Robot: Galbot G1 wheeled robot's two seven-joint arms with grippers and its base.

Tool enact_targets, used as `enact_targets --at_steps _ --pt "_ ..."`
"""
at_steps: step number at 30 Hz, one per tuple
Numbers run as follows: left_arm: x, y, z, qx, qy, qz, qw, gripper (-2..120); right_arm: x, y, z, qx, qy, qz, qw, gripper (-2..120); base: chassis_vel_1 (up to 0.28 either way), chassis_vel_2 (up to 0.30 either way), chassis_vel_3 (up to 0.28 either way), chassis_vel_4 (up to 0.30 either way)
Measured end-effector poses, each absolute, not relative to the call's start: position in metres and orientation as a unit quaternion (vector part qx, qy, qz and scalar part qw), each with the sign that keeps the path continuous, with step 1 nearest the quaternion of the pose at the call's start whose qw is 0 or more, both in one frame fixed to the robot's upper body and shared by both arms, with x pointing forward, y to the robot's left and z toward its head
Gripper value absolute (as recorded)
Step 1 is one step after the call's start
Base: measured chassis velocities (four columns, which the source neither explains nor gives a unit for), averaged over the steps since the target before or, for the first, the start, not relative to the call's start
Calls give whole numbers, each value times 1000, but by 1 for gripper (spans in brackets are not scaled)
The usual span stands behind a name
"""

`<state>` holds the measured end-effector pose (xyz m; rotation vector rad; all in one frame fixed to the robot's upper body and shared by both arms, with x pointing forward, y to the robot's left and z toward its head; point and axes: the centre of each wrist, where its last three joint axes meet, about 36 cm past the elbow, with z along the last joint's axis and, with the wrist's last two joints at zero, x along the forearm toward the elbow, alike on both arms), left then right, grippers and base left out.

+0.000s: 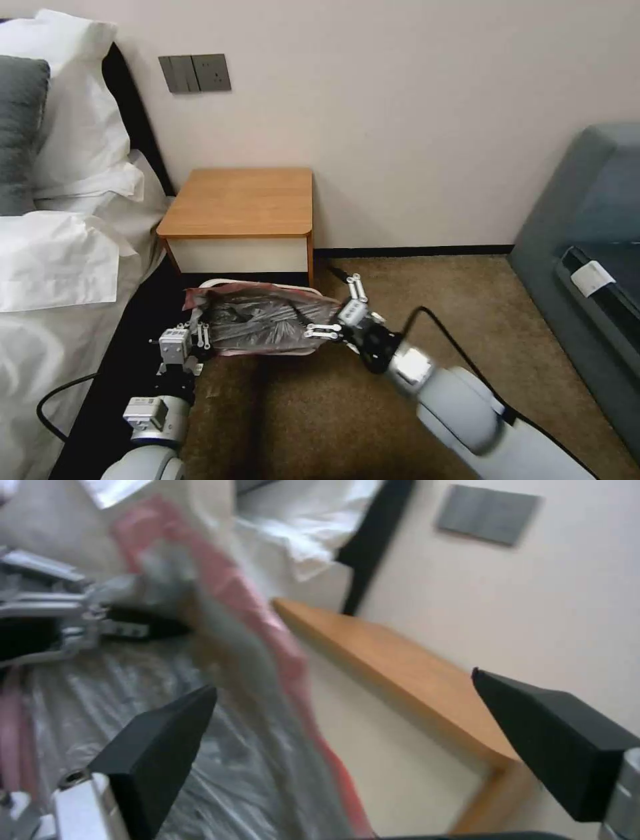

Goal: Pick up the garbage bag from the table and place it over the trash can.

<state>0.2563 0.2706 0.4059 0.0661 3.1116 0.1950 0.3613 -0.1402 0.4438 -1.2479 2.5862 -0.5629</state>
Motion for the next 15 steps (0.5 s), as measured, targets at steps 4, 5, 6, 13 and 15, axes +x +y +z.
enact_targets --at_steps 4,5,6,13,15 --pt "256 272 408 28 997 74 14 7 374 -131 447 -443 866 -207 106 84 0 0 0 0" --pt "255 272 408 32 996 82 14 7 379 -128 447 -447 862 -213 106 80 0 0 0 0" --pt "255 272 408 32 996 82 14 7 379 -128 447 -447 862 -213 106 80 0 0 0 0" --pt "254 271 402 45 993 107 12 7 388 -118 450 -462 853 -218 107 52 0 0 0 0" --pt "254 271 401 47 993 108 12 7 389 -116 449 -465 851 -219 107 48 0 0 0 0"
